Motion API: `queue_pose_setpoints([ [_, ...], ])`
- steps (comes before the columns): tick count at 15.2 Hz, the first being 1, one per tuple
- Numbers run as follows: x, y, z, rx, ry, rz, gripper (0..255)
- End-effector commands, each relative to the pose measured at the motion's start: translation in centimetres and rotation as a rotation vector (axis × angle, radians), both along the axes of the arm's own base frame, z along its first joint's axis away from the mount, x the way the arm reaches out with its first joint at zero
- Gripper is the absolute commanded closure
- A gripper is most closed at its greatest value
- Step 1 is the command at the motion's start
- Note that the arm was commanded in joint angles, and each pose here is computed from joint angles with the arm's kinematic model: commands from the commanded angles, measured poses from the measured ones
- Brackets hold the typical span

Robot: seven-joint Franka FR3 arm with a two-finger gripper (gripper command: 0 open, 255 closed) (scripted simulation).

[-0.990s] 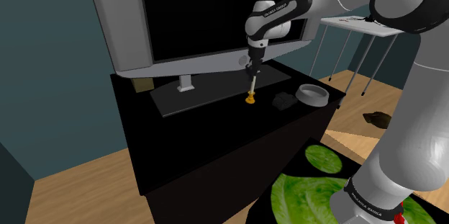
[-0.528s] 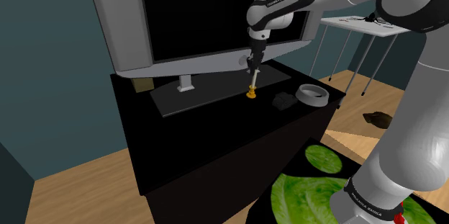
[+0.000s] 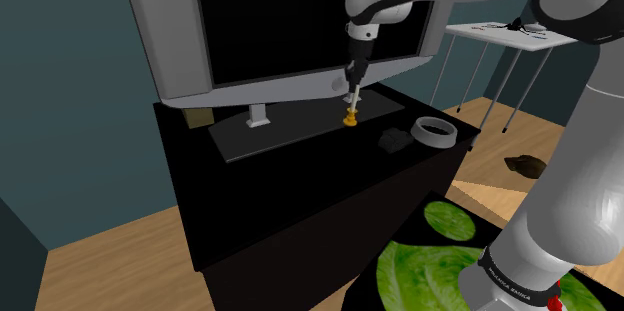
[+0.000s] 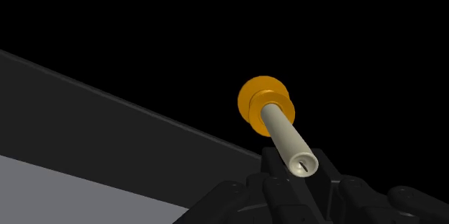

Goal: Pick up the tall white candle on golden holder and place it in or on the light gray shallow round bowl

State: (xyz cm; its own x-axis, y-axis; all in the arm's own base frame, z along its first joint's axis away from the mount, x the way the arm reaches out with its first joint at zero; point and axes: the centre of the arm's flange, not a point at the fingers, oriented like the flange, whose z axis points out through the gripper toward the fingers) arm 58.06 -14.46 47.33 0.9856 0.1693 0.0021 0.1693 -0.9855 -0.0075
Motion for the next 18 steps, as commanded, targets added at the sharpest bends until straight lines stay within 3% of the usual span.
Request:
queue_pose_setpoints([
  [1,0.0,0.0,1.2,-0.001,-0.002,0.000,255],
  [5,0.0,0.0,3.0,-0.001,-0.002,0.000,255],
  [18,-9.6,-14.0,5.4,-0.001,-0.002,0.000,255],
])
